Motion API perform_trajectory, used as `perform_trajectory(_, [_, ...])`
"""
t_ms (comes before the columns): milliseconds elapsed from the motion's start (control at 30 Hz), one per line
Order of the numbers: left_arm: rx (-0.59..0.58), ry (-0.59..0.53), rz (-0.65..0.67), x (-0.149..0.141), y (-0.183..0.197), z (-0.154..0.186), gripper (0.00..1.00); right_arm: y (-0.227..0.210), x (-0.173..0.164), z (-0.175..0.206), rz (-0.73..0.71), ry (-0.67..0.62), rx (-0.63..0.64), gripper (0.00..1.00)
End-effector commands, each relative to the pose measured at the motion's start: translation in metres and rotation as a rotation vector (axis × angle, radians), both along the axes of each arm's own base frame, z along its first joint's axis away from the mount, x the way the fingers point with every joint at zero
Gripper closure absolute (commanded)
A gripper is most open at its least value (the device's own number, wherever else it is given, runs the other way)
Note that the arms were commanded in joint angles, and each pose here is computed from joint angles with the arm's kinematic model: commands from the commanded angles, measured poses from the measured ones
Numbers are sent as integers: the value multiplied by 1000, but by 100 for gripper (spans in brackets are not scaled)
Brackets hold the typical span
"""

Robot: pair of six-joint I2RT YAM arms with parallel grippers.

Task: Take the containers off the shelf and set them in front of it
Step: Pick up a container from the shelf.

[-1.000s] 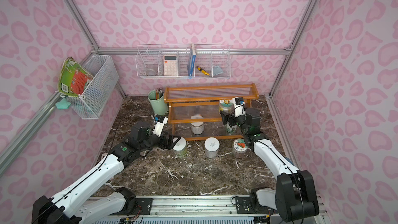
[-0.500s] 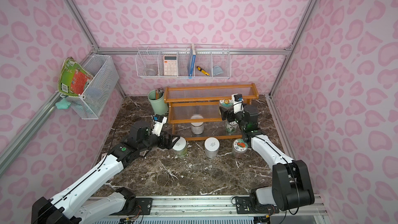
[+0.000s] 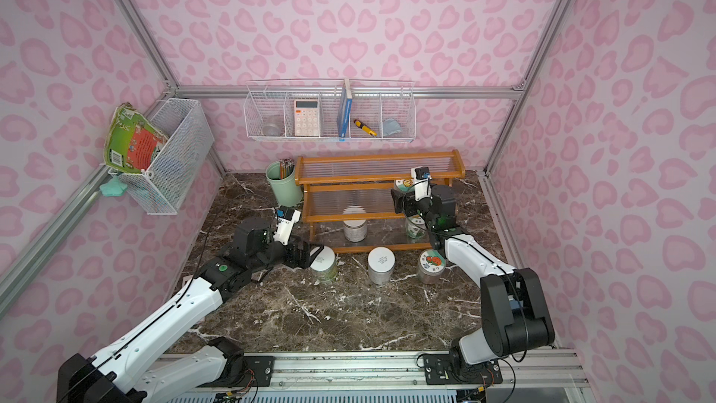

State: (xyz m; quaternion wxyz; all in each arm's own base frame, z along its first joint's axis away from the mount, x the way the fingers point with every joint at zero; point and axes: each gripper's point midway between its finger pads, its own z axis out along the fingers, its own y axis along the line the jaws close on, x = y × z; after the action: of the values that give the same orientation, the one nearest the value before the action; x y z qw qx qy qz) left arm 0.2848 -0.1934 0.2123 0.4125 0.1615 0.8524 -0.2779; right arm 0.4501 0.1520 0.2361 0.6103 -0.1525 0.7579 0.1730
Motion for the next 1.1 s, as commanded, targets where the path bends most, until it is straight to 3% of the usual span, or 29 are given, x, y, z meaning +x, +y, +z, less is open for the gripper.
perform_trajectory(0, [1, 7, 8, 0, 2, 0, 1, 0, 7, 15, -13, -52, 10, 1])
perform_trajectory(67, [0, 6, 9, 0, 2, 0, 1, 1, 8, 15, -13, -52, 9, 1])
perform_trajectory(333, [2, 8, 12, 0, 2, 0, 1, 0, 9, 15, -13, -46, -3, 22])
perform_trajectory(767, [1, 11, 13, 0, 2, 0, 1, 7, -18, 20, 4, -12, -7, 28])
perform_trajectory(1067, [0, 9, 14, 0, 2, 1, 1, -4, -63, 12, -17, 31, -13, 30])
